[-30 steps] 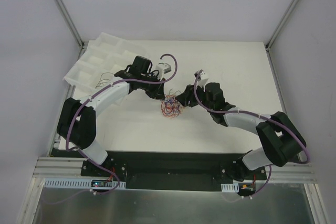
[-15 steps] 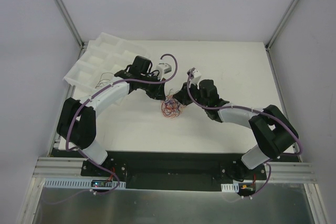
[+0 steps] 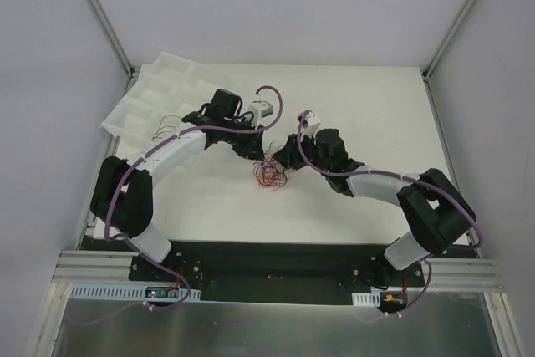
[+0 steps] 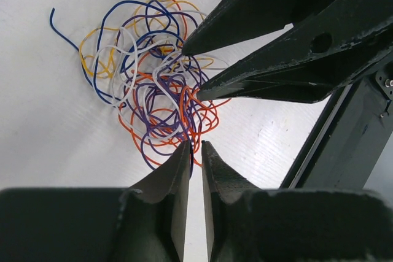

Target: Untangle the cables

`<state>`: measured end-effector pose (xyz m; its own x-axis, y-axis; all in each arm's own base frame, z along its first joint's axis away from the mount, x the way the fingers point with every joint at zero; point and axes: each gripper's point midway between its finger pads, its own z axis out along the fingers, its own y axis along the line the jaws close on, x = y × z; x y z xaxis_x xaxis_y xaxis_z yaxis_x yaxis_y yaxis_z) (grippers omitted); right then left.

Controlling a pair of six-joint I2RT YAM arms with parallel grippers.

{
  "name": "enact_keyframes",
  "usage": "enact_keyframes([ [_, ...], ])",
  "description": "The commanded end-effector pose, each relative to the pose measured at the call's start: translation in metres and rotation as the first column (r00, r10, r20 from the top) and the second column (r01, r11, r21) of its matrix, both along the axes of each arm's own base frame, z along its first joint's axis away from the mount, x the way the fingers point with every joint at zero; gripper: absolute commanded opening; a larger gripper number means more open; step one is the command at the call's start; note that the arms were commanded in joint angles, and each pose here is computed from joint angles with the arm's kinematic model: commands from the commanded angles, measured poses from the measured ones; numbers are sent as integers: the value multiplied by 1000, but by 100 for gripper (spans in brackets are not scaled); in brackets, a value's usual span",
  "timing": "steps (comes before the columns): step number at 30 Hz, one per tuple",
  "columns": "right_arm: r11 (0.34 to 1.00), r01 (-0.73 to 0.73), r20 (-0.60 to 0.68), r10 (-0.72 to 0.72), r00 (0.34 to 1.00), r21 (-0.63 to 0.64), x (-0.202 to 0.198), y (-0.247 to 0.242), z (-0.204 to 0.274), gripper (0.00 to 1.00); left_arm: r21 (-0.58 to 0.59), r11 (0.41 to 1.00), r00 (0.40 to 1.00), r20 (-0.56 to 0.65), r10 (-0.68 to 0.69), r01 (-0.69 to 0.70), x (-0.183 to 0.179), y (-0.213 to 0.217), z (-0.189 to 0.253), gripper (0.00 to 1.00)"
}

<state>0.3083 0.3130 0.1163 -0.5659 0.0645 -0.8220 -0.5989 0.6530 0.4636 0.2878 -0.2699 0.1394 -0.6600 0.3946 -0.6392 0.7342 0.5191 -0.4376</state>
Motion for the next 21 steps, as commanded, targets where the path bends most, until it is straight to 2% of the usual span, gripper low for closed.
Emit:
enact_keyframes([
  [1,999,13,30,-14,999,31,-2,2,17,41,12,1000,999,-41,-6,7,-5,0,-1,16],
  [7,1000,18,28,-18,999,22,0,1,15,41,81,997,998,-60,-13,18,-9,10,-14,29],
  [13,1000,4,26,-4,1000,22,-1,3,14,41,108,994,995,-99,-3,14,-8,11,-25,29],
  [21,1000,-2,23,1,1000,22,-1,4,14,41,193,981,997,-67,37,-24,-1,24,-36,37],
])
